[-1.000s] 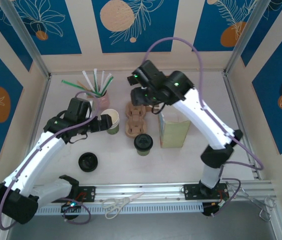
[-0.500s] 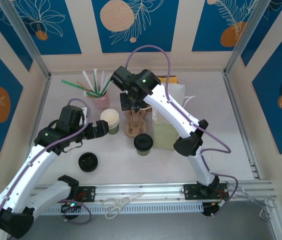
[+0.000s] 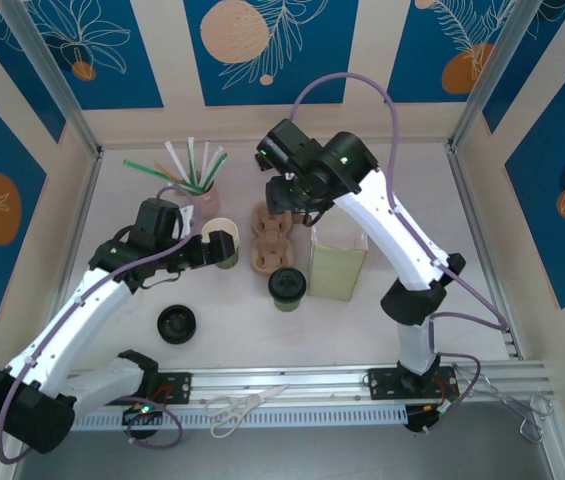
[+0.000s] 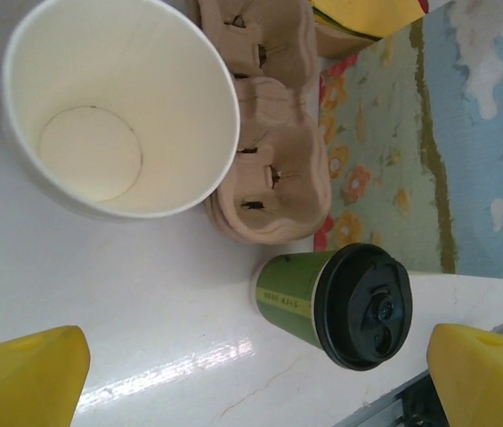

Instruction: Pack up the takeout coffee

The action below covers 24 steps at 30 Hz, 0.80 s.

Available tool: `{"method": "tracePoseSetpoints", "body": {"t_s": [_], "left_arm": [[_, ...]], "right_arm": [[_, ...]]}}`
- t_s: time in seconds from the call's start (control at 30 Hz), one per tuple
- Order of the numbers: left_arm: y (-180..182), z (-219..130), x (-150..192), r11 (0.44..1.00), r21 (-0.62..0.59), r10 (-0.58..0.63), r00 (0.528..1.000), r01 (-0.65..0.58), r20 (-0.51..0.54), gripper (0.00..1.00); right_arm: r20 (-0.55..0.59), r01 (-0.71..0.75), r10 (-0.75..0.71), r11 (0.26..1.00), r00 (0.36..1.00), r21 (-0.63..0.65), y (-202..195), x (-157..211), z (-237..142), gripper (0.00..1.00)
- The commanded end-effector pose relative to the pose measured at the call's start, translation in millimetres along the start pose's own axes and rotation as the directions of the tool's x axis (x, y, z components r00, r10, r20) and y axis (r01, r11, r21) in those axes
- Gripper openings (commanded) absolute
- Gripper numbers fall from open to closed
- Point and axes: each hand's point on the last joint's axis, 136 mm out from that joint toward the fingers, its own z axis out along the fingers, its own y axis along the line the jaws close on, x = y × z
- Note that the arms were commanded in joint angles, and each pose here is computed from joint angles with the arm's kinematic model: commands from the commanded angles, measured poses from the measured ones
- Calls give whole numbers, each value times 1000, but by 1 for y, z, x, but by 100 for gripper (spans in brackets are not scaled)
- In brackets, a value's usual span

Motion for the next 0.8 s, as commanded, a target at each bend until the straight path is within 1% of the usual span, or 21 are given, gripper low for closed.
{"method": "tracePoseSetpoints", "body": {"t_s": [0.0,0.03,0.07,0.13,0.17,0.27,0.43,0.6,0.7,0.77], "left_arm": [[-32,-6,-16,994,102,30,999,-33,30,96],[-36,-5,-17,993,109,38,999,-41,29,96],[-42,-6,-21,992,119,47,998,-51,32,95],[-54,-5,-25,987,144,65,997,-70,33,94],[-63,-4,-28,983,162,78,996,-82,34,92],[-91,-4,-38,969,210,128,991,-133,41,91],[-139,2,-55,935,279,213,976,-219,53,86],[-177,10,-63,892,334,303,951,-305,61,81],[-191,14,-64,873,348,340,938,-341,66,80],[-198,18,-65,864,357,354,933,-354,67,77]], "right_arm": [[-4,2,-2,1000,1000,3,-14,10,-18,64],[0,0,0,1000,1000,-7,-14,11,-22,65],[4,-5,5,1000,1000,-11,-16,12,-26,71],[13,-21,21,1000,1000,-8,-22,14,-33,71],[20,-33,33,999,999,-5,-26,15,-37,70],[32,-88,87,996,996,25,-47,17,-47,65],[45,-192,189,979,981,75,-91,26,-62,64],[56,-298,295,953,954,59,-129,37,-71,64],[50,-338,336,941,941,30,-141,41,-70,64],[43,-357,355,934,934,24,-146,43,-68,64]]}}
